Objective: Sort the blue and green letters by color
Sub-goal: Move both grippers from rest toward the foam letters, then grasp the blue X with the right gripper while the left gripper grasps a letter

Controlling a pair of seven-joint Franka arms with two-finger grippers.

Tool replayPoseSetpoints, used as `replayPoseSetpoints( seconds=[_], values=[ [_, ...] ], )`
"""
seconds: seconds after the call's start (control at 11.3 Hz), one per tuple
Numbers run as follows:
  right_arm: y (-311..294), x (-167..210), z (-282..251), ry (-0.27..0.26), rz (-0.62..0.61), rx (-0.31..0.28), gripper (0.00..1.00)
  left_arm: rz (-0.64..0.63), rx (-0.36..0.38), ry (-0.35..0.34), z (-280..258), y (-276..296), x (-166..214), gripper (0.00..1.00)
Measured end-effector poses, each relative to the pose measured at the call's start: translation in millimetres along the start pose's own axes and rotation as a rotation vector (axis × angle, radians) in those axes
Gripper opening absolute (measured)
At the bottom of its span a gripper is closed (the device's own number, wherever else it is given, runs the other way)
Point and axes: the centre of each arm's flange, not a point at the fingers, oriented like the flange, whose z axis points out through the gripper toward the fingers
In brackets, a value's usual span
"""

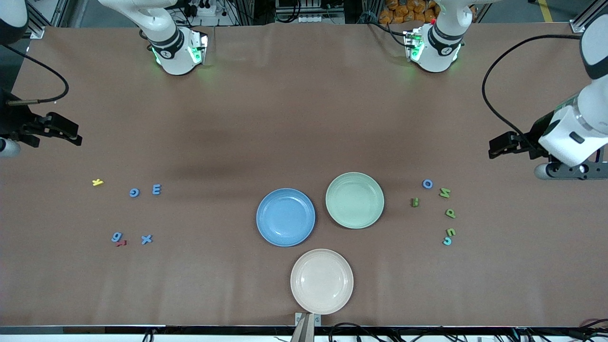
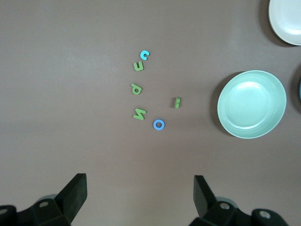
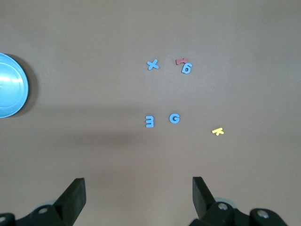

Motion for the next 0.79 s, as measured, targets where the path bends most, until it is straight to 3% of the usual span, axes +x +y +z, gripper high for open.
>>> replayPoseSetpoints(
  seconds=[0.35, 0.79],
  values=[
    [4, 37, 59, -0.022, 0.006, -0.002, 1.00, 0.007, 0.031, -0.037, 77, -5, 41, 1.00],
    [4, 120, 209, -0.023, 0.006, -0.002, 1.00, 0.023, 0.008, -0.005, 195, 2, 64, 1.00]
  ],
)
